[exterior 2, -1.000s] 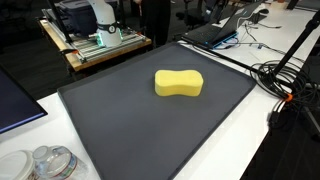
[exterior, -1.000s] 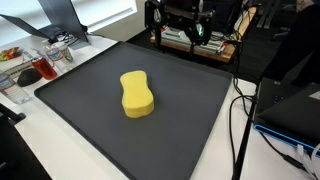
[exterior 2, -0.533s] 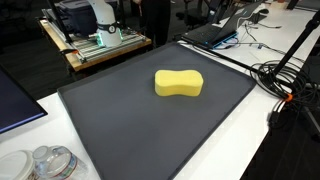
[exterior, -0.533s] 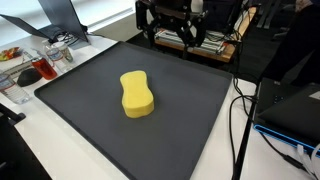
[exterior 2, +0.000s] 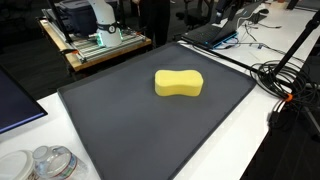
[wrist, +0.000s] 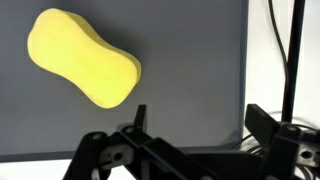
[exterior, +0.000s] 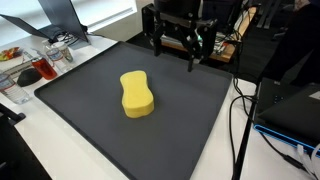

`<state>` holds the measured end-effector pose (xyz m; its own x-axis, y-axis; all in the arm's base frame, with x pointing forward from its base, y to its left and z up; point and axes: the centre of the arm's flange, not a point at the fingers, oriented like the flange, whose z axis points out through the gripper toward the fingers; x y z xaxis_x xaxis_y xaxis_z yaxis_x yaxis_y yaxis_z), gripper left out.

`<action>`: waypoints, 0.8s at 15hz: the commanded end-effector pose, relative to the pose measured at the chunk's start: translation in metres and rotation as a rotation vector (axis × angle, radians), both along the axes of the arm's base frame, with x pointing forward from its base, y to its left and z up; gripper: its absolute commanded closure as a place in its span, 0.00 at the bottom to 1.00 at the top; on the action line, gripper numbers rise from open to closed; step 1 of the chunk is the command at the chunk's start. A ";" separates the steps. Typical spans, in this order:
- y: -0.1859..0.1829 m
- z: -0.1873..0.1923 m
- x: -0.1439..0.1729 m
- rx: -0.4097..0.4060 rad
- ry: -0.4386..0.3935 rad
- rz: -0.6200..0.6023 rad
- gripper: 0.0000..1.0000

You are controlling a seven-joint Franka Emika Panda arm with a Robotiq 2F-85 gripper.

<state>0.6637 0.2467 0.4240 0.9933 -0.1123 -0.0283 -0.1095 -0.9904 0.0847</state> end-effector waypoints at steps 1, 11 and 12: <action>0.024 -0.011 0.039 -0.045 -0.035 -0.173 0.00; -0.012 -0.067 0.070 -0.164 0.052 -0.447 0.00; -0.020 -0.069 0.073 -0.151 0.059 -0.459 0.00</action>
